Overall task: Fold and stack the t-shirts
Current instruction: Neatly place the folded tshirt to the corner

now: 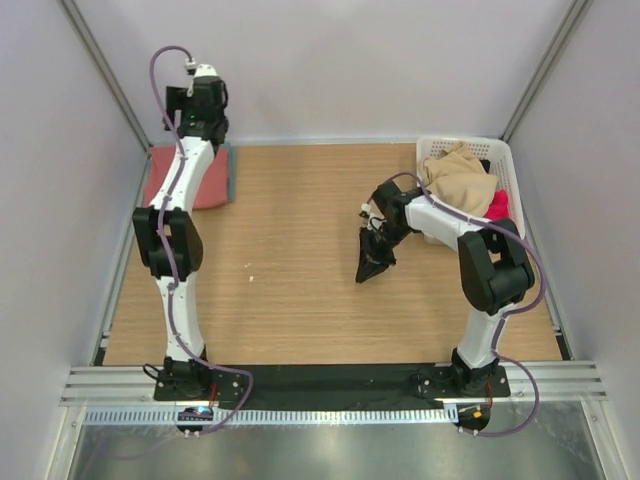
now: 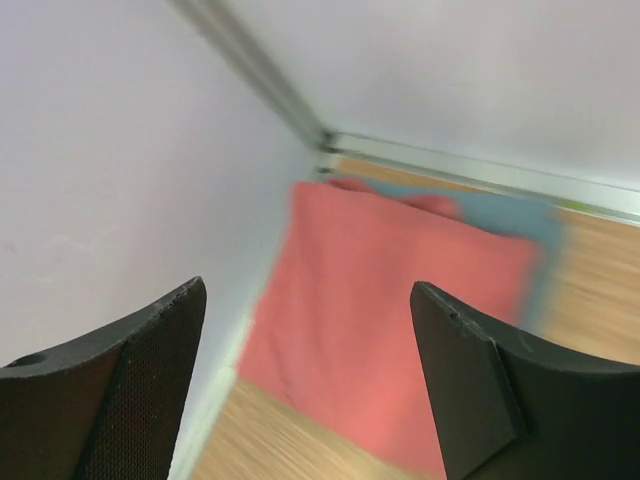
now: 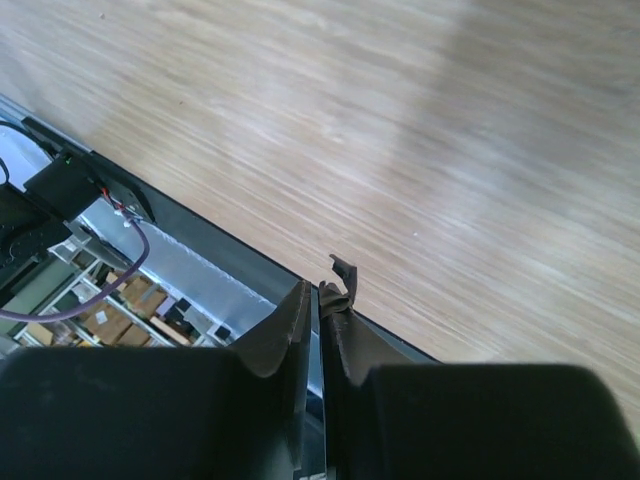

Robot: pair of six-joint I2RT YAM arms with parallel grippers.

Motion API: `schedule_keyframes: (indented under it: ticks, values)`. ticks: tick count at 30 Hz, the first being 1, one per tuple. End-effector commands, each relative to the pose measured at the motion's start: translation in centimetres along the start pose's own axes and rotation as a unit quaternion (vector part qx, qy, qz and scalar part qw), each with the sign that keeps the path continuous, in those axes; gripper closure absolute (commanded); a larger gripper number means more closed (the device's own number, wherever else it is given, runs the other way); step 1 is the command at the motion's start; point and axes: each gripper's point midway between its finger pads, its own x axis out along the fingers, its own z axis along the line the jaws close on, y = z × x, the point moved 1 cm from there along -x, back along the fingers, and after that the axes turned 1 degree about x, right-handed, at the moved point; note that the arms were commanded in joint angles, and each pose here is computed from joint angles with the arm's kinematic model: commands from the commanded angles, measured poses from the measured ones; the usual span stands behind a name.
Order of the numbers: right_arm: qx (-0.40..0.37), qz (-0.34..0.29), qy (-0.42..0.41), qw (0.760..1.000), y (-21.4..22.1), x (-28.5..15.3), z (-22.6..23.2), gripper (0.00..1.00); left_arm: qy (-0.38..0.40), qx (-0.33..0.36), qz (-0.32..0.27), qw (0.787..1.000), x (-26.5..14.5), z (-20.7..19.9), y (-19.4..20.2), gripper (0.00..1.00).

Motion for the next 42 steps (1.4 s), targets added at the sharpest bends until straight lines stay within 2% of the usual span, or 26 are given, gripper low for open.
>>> schedule_keyframes:
  ticks: [1,2,3,5,6,8,9,11,12,13,14,16,17,20,21,23,24,27,28,30,31,33,34,36,40,42]
  values:
    - [-0.031,-0.048,-0.014,0.998,0.2,-1.4,2.0,0.85,0.129,-0.096,-0.002,0.987,-10.8,-2.5,-3.2,0.17]
    - [-0.030,-0.047,-0.014,0.998,0.8,-1.1,2.0,0.85,0.170,-0.078,0.039,0.981,-12.3,-4.2,-0.3,0.17]
    - [-0.036,-0.059,-0.019,0.997,0.7,-1.2,2.2,0.85,0.204,-0.110,0.061,0.971,-14.1,-5.2,0.9,0.17]
    - [-0.039,-0.077,-0.020,0.996,1.4,-1.8,2.1,0.84,0.316,-0.147,0.067,0.935,-19.9,-6.2,0.7,0.14]
    - [-0.044,-0.087,-0.022,0.995,1.6,-2.0,2.2,0.84,0.344,-0.131,0.108,0.923,-21.5,-7.8,4.7,0.10]
    - [-0.046,-0.107,-0.017,0.993,2.5,-2.6,1.6,0.84,0.380,-0.145,0.097,0.908,-26.1,-6.5,5.4,0.08]
    - [-0.049,-0.119,-0.019,0.991,2.6,-2.6,1.5,0.84,0.393,-0.148,0.138,0.897,-27.2,-7.4,9.1,0.08]
    - [-0.040,-0.136,-0.020,0.990,3.8,-2.7,0.8,0.84,0.448,-0.187,0.128,0.865,-31.1,-6.2,9.7,0.07]
    - [-0.043,-0.154,-0.029,0.987,3.5,-2.7,0.9,0.84,0.453,-0.185,0.161,0.857,-32.2,-6.5,13.8,0.07]
    - [-0.041,-0.166,-0.035,0.985,3.8,-2.8,0.9,0.84,0.466,-0.218,0.172,0.840,-33.4,-6.3,14.6,0.07]
    - [-0.025,-0.178,-0.043,0.983,4.7,-2.7,0.5,0.83,0.491,-0.266,0.128,0.820,-35.3,-4.3,13.0,0.06]
    - [-0.024,-0.224,-0.069,0.972,4.3,-3.1,0.8,0.83,0.507,-0.287,0.155,0.798,-36.7,-4.3,17.3,0.05]
    - [-0.019,-0.252,-0.094,0.963,4.5,-3.2,1.0,0.82,0.518,-0.331,0.129,0.778,-38.1,-2.4,16.7,0.04]
    - [-0.007,-0.289,-0.123,0.949,4.8,-2.6,0.2,0.79,0.521,-0.368,0.148,0.756,-39.2,-1.5,20.0,0.03]
    - [0.000,-0.304,-0.135,0.943,5.1,-2.9,0.2,0.77,0.534,-0.390,0.129,0.739,-40.2,-0.2,19.8,0.03]
    - [0.014,-0.324,-0.135,0.936,5.4,-1.8,-1.3,0.73,0.536,-0.399,0.149,0.729,-40.5,-0.8,22.7,0.02]
    - [0.014,-0.341,-0.145,0.929,5.5,-2.1,-1.4,0.73,0.543,-0.434,0.140,0.705,-41.1,0.1,22.7,0.02]
    - [0.060,-0.362,-0.177,0.913,5.8,-0.8,-2.8,0.69,0.538,-0.479,0.173,0.672,-41.3,-0.6,25.6,0.01]
    - [0.080,-0.366,-0.195,0.906,5.9,-1.0,-2.7,0.69,0.550,-0.502,0.150,0.651,-41.9,0.3,25.2,0.01]
    - [0.099,-0.368,-0.198,0.903,6.3,-0.2,-3.7,0.67,0.543,-0.509,0.171,0.646,-41.8,-0.1,26.7,0.00]
    - [0.104,-0.370,-0.203,0.901,6.4,-0.3,-3.7,0.64,0.546,-0.485,0.188,0.657,-41.7,-1.0,27.3,0.00]
    - [0.120,-0.368,-0.200,0.900,6.7,0.2,-4.6,0.60,0.568,-0.462,0.205,0.649,-42.4,-2.0,28.2,0.00]
    - [0.126,-0.368,-0.200,0.899,6.8,0.4,-4.9,0.52,0.571,-0.463,0.209,0.646,-42.5,-2.3,28.4,0.00]
    - [0.148,-0.371,-0.205,0.894,7.2,1.0,-5.8,0.45,0.580,-0.478,0.202,0.629,-42.6,-2.4,28.6,0.00]
    - [0.171,-0.368,-0.216,0.888,8.0,2.2,-7.0,0.24,0.593,-0.478,0.239,0.602,-43.0,-4.1,30.0,0.00]
    - [0.166,-0.370,-0.222,0.887,8.2,2.2,-7.1,0.18,0.597,-0.478,0.248,0.595,-43.2,-4.4,30.5,0.00]
